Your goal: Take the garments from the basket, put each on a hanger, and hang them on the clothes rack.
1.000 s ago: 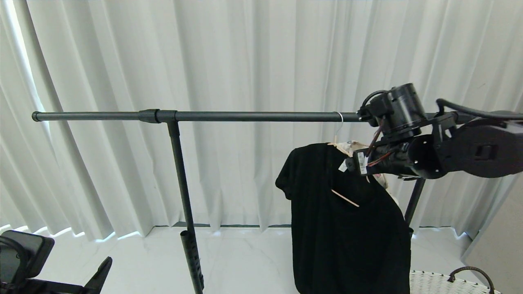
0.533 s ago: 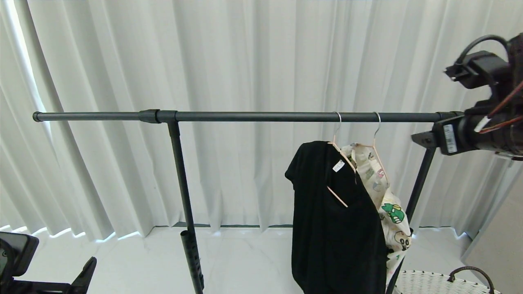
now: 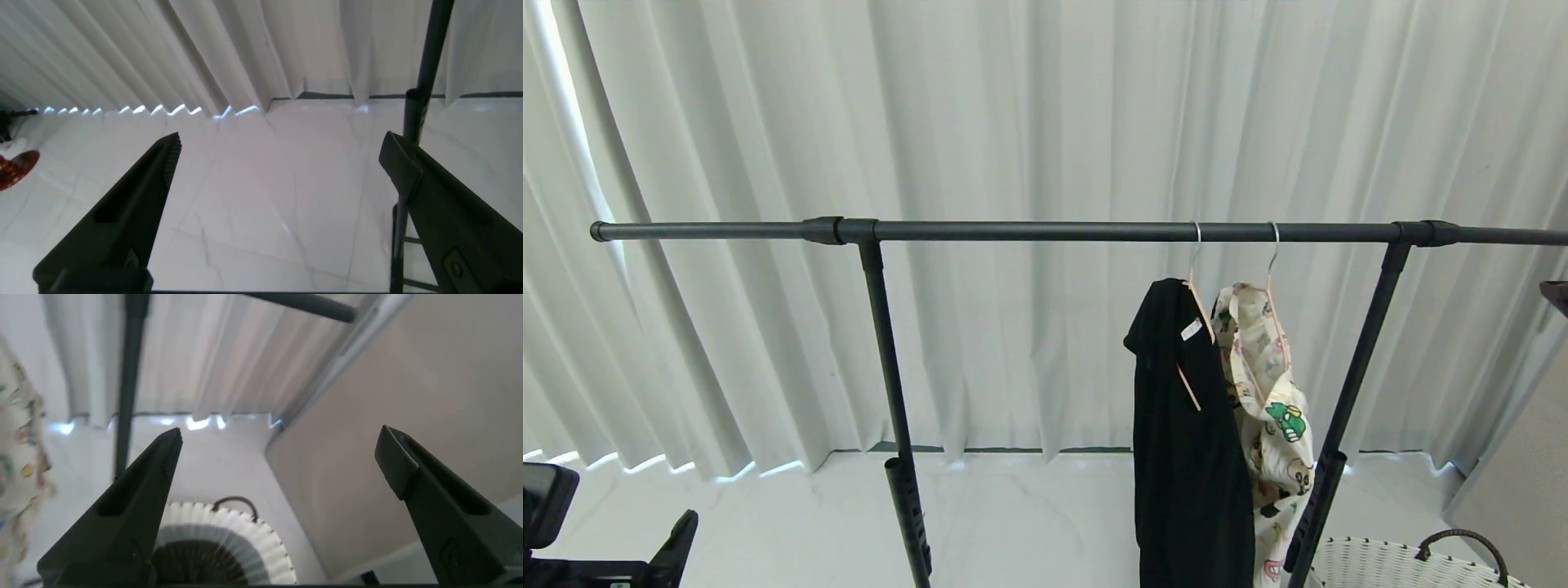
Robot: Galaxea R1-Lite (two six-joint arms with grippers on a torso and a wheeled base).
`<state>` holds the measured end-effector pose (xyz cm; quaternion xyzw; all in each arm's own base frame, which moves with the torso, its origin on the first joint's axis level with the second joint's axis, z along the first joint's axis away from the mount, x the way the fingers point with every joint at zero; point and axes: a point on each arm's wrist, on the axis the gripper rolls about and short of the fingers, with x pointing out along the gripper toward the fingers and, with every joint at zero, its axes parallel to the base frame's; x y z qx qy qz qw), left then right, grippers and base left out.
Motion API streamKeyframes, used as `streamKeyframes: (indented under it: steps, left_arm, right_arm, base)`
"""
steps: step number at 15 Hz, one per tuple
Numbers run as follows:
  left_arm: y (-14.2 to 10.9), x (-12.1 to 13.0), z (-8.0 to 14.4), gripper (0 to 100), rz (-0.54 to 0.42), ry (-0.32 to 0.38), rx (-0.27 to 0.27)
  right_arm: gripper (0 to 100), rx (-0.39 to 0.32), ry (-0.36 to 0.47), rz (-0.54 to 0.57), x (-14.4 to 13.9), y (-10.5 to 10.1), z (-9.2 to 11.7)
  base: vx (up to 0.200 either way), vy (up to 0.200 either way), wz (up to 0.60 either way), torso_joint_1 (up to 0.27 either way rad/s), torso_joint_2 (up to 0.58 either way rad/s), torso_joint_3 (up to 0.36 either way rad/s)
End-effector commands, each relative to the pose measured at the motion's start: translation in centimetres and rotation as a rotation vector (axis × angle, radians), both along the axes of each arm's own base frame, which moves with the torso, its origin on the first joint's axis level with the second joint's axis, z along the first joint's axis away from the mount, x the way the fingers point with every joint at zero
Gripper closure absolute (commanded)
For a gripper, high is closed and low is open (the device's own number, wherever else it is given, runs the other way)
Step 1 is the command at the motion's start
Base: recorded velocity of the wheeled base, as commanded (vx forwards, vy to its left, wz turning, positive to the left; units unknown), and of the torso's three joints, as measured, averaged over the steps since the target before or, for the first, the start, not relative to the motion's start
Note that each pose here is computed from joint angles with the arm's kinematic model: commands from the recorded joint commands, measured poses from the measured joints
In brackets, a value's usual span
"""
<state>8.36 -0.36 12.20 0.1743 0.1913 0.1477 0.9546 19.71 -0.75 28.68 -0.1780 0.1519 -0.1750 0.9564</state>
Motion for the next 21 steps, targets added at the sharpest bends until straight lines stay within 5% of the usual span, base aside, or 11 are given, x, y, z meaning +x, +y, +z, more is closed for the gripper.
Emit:
streamKeyframes:
  steps: [1, 14, 18, 21]
  left_arm:
    - [0.1, -0.2, 0.1, 0, 0.001, -0.016, -0.002]
    - [0.1, -0.4, -0.2, 0, 0.001, -0.005, 0.000]
    - [0.2, -0.9, -0.6, 0, 0.009, -0.004, 0.002]
    - [1.0, -1.6, -0.3, 0, 0.130, -0.058, 0.005]
  right_arm:
    - [0, -0.013, 0.008, -0.004, -0.2, -0.2, -0.7]
    - [0, -0.026, 0.005, -0.002, 0.1, -0.3, -1.2]
    - [0, -0.026, -0.015, -0.001, 0.0, -0.2, -1.0]
    - [0, -0.024, -0.025, -0.001, -1.0, -0.2, -1.2]
  base:
    - [-0.200, 0.000, 0.00, 0.022, 0.01, 0.007]
    - [-0.200, 0.000, 0.00, -0.001, 0.00, 0.002]
    - [0.000, 0.000, 0.00, -0.121, 0.27, 0.149]
    - [0.000, 0.000, 0.00, -0.201, 0.49, 0.269]
